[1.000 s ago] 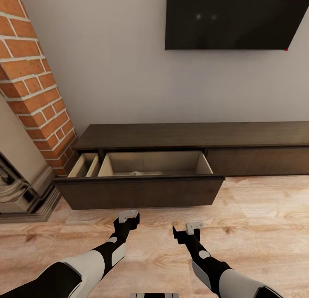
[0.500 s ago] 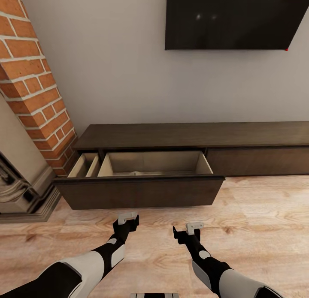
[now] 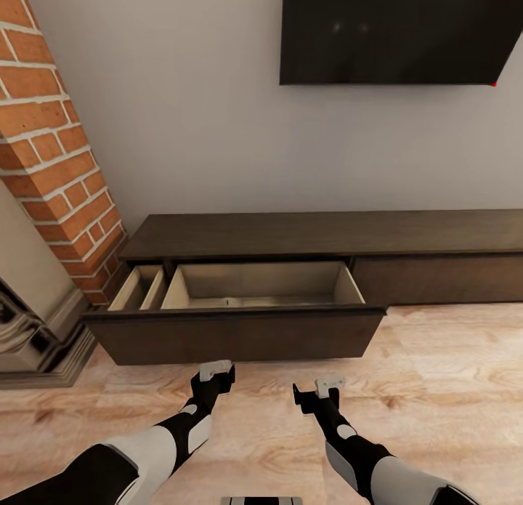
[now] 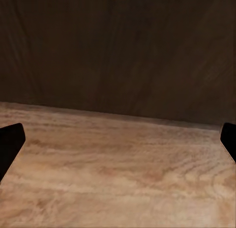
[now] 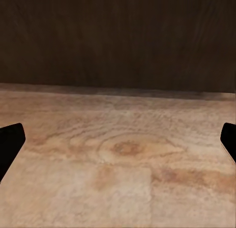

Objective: Place each of the two pumpkins and all three candles from the living room inside a cabinet in the living room (use any cabinet), then make sure every cabinet is closed, and position the cauldron so it is next to a table in the living room.

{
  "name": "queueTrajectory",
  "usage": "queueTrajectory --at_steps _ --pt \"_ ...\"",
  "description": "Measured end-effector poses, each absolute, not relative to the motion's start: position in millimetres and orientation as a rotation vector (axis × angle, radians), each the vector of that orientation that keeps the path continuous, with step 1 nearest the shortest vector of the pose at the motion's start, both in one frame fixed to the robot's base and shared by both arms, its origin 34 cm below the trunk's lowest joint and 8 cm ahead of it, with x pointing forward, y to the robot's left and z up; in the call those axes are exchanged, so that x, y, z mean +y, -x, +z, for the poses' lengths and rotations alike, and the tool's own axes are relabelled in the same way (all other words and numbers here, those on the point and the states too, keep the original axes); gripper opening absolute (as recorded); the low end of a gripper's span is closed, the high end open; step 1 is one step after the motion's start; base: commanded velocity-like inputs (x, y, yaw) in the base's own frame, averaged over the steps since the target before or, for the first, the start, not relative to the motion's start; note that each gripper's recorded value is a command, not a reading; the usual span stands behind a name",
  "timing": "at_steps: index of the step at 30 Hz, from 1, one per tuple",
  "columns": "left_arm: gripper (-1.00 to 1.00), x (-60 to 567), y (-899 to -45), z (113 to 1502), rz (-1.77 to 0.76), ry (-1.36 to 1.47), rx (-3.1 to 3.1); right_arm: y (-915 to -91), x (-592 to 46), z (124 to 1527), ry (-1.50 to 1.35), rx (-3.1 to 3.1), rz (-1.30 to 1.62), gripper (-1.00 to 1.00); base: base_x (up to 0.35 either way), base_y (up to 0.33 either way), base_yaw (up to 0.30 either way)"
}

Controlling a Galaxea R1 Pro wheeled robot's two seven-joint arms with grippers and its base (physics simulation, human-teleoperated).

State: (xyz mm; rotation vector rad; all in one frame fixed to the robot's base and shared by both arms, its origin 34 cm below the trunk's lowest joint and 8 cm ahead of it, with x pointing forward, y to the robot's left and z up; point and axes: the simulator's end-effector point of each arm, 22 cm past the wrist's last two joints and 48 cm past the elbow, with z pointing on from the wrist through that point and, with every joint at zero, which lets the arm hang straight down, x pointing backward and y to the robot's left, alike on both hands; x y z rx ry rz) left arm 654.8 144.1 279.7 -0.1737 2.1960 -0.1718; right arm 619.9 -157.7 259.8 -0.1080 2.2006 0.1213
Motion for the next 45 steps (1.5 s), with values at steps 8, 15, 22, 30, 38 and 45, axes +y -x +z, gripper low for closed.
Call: queueTrajectory --at_steps 8,15,22,30,38,45 --pt "1.00 144.1 -654.7 279.6 -0.172 0.174 2.196 -620.0 -157.7 259.9 0.107 2.200 0.122 1.00 0.307 -0.024 0.000" --pt "1.00 144.2 -654.7 279.2 -0.172 0.175 2.197 -619.9 -157.8 259.4 0.107 2.201 0.121 1.00 0.065 -0.011 0.000" --pt "1.00 144.2 -654.7 279.2 -0.172 0.176 2.197 -619.9 -157.9 259.4 0.106 2.201 0.121 1.00 0.005 -0.001 0.000" --pt "1.00 144.3 -654.7 279.2 -0.172 0.176 2.197 -620.0 -157.9 259.5 0.106 2.200 0.121 1.00 0.000 0.000 0.000" --pt "1.00 144.3 -654.6 279.2 -0.172 0.177 2.197 -620.7 -157.9 260.5 0.105 2.195 0.122 1.00 0.000 0.000 0.000" --pt "1.00 144.3 -654.7 279.3 -0.172 0.177 2.197 -620.9 -157.9 260.9 0.105 2.194 0.122 1.00 0.063 0.000 0.000"
